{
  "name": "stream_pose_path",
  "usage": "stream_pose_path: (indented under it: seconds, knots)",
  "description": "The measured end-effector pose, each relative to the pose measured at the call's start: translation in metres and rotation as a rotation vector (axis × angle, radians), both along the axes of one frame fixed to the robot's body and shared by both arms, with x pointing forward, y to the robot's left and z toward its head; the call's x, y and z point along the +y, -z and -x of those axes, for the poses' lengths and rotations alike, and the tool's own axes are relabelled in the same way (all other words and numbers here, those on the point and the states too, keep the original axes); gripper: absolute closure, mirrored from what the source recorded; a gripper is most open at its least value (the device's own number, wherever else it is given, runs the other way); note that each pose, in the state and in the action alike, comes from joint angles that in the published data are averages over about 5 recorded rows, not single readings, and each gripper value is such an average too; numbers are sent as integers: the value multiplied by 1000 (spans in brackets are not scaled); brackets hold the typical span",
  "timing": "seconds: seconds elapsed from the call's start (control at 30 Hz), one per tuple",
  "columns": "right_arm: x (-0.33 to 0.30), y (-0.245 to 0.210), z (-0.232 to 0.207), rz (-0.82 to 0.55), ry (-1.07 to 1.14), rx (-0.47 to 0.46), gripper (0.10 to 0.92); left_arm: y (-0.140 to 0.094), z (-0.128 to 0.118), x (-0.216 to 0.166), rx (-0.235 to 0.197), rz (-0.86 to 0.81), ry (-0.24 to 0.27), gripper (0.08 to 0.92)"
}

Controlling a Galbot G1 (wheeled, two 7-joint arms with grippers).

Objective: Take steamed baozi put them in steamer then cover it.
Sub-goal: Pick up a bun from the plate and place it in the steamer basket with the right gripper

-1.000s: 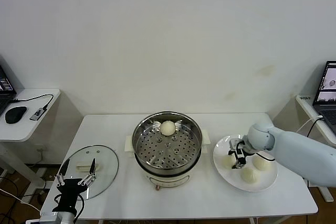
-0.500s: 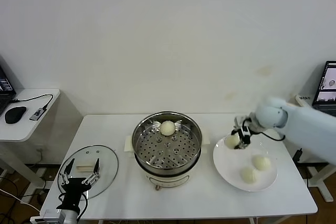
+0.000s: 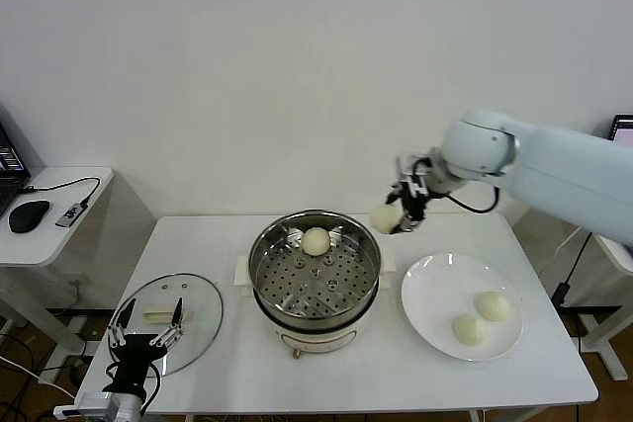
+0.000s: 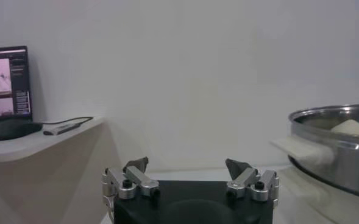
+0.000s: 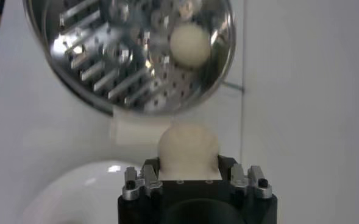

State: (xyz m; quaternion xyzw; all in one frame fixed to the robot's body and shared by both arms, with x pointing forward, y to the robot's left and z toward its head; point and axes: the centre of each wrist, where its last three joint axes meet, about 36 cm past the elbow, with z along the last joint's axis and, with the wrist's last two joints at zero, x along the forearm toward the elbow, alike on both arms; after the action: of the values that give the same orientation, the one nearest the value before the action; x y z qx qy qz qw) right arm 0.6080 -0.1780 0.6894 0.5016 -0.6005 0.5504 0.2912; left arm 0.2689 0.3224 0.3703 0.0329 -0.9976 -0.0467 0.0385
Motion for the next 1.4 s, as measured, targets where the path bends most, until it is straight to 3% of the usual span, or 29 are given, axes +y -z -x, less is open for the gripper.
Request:
stream_pose_path:
  seconds: [0.53,1.2,1.4]
  knots:
    - [132,50,0,-6,-32,80,420,1,-2,5,-7,-3,-17,177]
    - [191,113,-2,17,-10,134,415,-2,-2,6,-22,-3,-16,177]
    - [191,109,-2,20,-12,137,279,-2,-1,5,-23,-2,-16,177]
